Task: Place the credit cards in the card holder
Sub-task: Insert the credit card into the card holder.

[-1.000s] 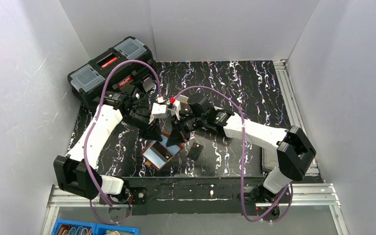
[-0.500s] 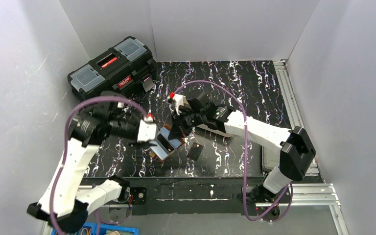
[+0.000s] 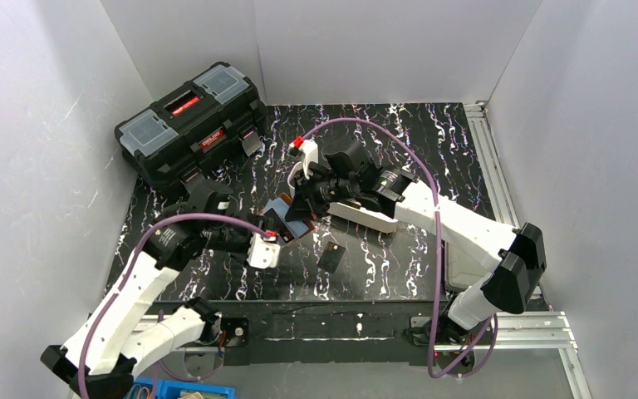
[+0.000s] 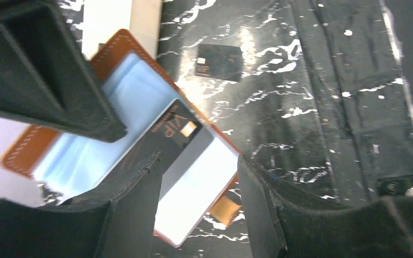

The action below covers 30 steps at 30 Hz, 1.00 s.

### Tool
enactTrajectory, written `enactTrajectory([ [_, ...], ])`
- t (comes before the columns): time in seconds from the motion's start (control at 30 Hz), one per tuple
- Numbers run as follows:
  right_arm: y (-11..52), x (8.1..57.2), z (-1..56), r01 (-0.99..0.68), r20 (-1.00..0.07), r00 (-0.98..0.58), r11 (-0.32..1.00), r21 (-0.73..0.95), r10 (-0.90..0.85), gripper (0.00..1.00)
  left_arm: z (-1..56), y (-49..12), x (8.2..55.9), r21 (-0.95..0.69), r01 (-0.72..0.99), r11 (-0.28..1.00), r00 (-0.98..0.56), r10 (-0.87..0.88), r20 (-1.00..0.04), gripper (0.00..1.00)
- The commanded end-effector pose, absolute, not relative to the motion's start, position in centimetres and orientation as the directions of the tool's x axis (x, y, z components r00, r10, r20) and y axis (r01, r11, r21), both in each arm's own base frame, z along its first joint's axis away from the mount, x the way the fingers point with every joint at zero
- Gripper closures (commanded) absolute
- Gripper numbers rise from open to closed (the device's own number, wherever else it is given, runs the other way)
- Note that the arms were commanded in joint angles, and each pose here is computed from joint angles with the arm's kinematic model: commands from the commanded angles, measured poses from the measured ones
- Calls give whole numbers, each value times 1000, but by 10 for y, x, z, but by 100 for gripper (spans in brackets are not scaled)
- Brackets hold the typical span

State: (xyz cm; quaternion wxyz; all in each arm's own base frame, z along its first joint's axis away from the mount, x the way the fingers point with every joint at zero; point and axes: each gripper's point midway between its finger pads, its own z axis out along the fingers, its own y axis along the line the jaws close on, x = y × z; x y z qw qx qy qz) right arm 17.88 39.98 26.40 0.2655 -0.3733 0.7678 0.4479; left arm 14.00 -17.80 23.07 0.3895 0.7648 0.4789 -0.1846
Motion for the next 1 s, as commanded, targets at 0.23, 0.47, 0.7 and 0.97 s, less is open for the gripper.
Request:
enactTrajectory([
  [0.23,396,188,299,-807,-786,-568,357,471,-246,99,283,-195,177,544,834,92,430,509,-746,67],
  [0.47,402,200,323,-791,-817,-555,403,460,-158,99,280,-198,199,420,858,296,244,484,-840,72],
  [0.7,403,203,335,-790,-830,-544,410,456,-125,99,278,-200,206,389,847,362,206,450,-869,73],
  [0.97,413,197,333,-787,-808,-570,382,484,-148,99,282,-196,208,437,817,377,255,442,-860,71],
])
